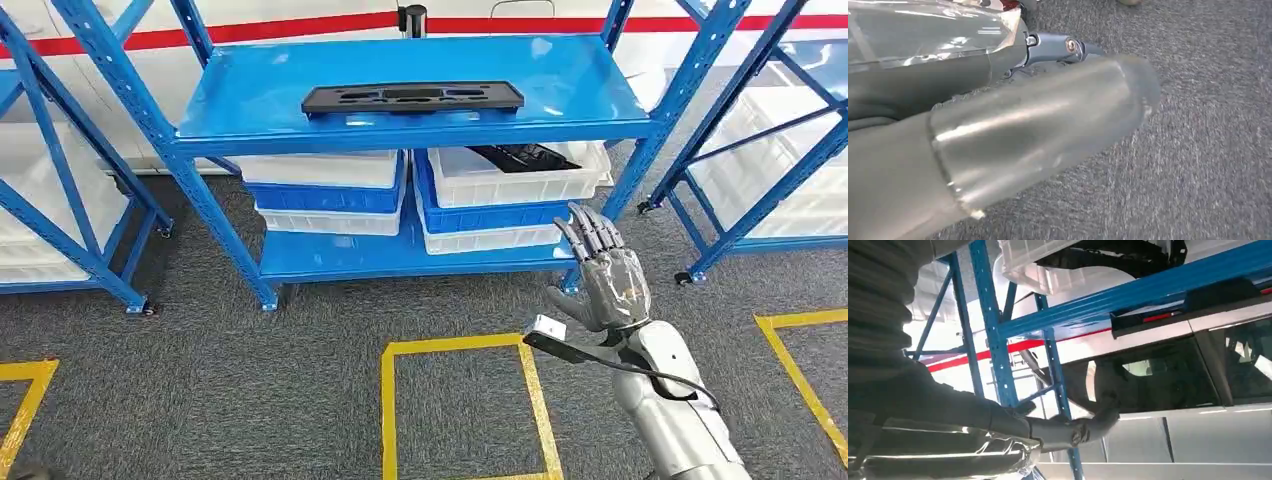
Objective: Take the parts from the cabinet and place them on the table.
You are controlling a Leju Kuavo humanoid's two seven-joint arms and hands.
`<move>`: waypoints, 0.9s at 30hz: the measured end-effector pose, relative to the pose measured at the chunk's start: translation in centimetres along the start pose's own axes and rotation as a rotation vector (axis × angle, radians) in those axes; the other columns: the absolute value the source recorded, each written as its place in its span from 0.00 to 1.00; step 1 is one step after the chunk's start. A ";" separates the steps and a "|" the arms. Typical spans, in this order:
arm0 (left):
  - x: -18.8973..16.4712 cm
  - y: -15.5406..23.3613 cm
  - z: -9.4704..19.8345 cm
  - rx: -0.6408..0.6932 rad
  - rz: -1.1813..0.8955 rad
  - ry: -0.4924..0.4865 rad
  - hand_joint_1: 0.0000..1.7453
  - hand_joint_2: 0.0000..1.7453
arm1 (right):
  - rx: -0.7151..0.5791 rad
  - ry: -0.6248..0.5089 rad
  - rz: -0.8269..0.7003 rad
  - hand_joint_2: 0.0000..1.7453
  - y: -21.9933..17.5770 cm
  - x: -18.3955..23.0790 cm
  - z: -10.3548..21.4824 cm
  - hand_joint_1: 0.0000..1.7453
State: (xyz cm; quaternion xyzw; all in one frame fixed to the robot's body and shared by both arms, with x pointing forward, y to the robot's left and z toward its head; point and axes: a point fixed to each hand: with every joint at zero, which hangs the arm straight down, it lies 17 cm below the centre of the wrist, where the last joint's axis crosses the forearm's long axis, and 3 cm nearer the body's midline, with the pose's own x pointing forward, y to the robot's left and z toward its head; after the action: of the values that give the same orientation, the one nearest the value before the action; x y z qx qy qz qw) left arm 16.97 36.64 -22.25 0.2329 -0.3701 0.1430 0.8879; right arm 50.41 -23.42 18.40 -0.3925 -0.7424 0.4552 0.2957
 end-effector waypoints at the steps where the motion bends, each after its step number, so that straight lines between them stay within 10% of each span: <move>1: 0.0 0.0 0.0 -0.001 -0.002 0.000 0.00 0.00 | 0.001 0.001 0.001 1.00 0.0 0.0 0.0 0.00; 27: 0.0 -0.4 0.1 -0.020 -0.015 -0.004 0.00 0.00 | 0.013 0.010 0.005 1.00 0.2 -0.1 1.2 0.00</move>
State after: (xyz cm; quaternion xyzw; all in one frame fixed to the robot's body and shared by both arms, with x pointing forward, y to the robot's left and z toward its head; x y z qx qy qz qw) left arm 17.10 36.25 -22.30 0.2269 -0.3717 0.1323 0.8904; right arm 49.63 -23.99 17.73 -0.3947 -0.7369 0.4591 0.3007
